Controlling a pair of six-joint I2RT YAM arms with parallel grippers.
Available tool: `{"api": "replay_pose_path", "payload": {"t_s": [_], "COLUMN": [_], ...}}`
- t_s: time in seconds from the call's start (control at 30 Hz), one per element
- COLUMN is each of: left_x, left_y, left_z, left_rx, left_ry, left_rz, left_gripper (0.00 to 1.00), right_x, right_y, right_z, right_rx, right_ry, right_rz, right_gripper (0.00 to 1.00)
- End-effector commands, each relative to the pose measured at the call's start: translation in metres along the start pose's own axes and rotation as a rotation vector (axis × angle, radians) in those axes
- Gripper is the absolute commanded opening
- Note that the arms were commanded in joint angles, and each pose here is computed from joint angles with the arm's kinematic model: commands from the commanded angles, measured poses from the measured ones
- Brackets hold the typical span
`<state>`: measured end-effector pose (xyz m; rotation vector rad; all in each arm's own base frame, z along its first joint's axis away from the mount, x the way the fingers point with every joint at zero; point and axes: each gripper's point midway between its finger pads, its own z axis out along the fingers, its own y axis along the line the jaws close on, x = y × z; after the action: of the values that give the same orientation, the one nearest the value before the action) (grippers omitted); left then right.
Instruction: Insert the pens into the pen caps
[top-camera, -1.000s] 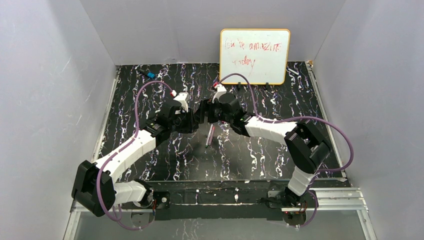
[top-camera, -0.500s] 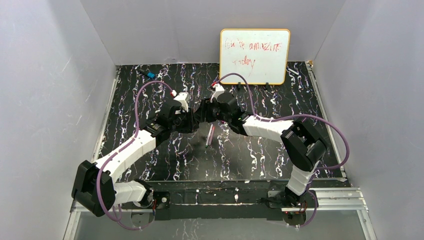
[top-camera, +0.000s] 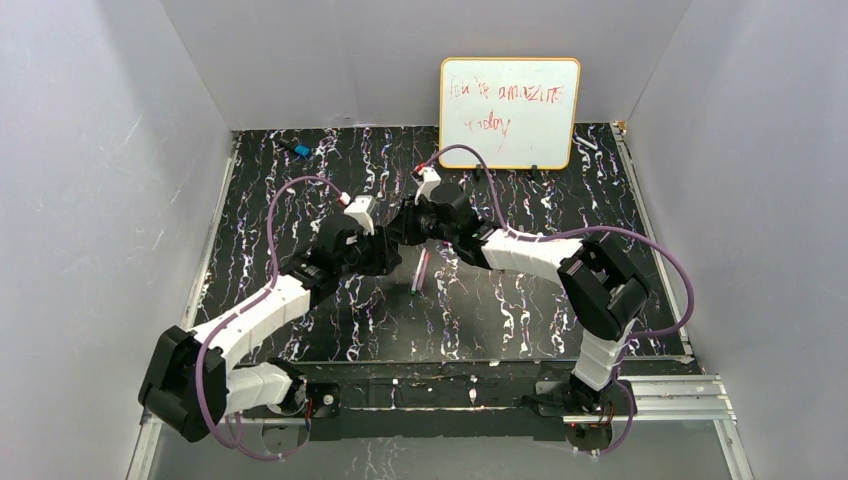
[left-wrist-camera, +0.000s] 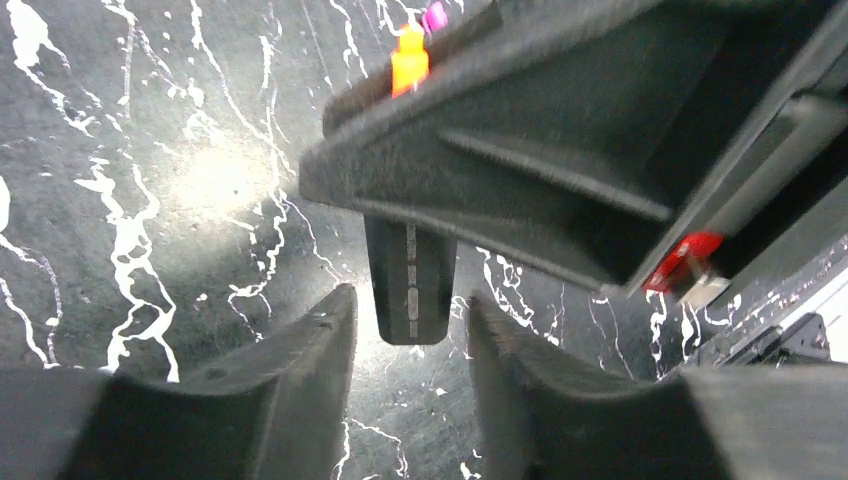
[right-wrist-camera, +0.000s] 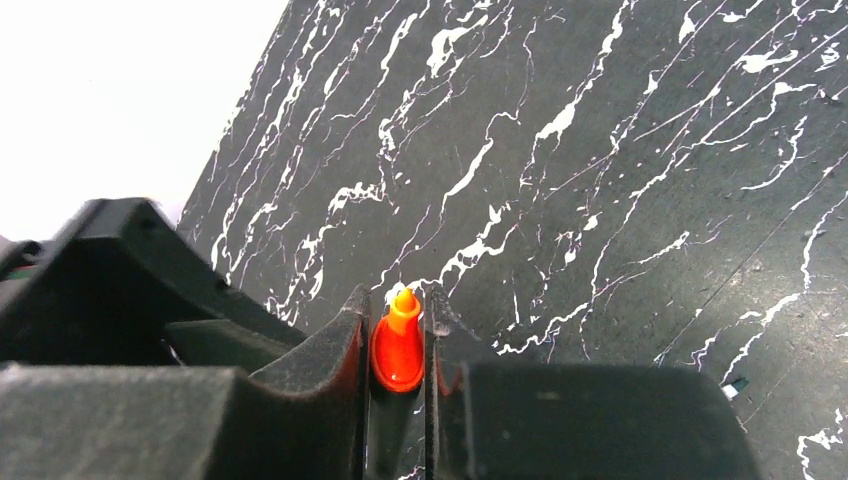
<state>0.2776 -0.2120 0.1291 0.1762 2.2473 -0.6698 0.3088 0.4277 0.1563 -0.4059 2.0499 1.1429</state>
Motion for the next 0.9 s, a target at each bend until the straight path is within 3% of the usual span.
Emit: {"api": "replay_pose_path", "payload": {"t_s": [0.0, 0.13, 0.3, 0.4, 0.53, 0.87], "left_x": [-0.002, -0.012, -0.023, -0.032, -0.024, -0.013], "left_y": [-0.017, -0.009, -0.007, -0.030, -0.050, -0.052], "left_z": [-0.006, -0.012, -0.027, -0.041, -0.045, -0.044], "left_rx": [0.120, 0.155, 0.355, 0.570, 0.732, 0.737], "left_ry": [-0.074, -0.140, -0.192, -0.198, -0.096, -0.066], "left_rz": [-0.011, -0.051, -0.140, -0.149, -0.167, -0.169], "left_gripper": [0.52, 0.79, 0.87, 0.79, 0.65, 0.68], "right_x": [-0.021, -0.017, -0.018, -0.020, -0.023, -0.041], "right_y": [0.019, 0.019, 0.020, 0.026, 0.029, 0.042], "right_z": [-0.007, -0.015, -0.034, -0.044, -0.051, -0.050], "right_rx": [-0.085, -0.102, -0.185, -0.279, -0.346, -0.452], "right_ry": [-0.061, -0.059, -0.097, -0.100, -0.128, -0.171], "right_rz": [-0.059, -0.076, -0.073, -0.061, -0.031, 0.019], "right_gripper": [0.01, 0.01, 0.01, 0.01, 0.01, 0.01]}}
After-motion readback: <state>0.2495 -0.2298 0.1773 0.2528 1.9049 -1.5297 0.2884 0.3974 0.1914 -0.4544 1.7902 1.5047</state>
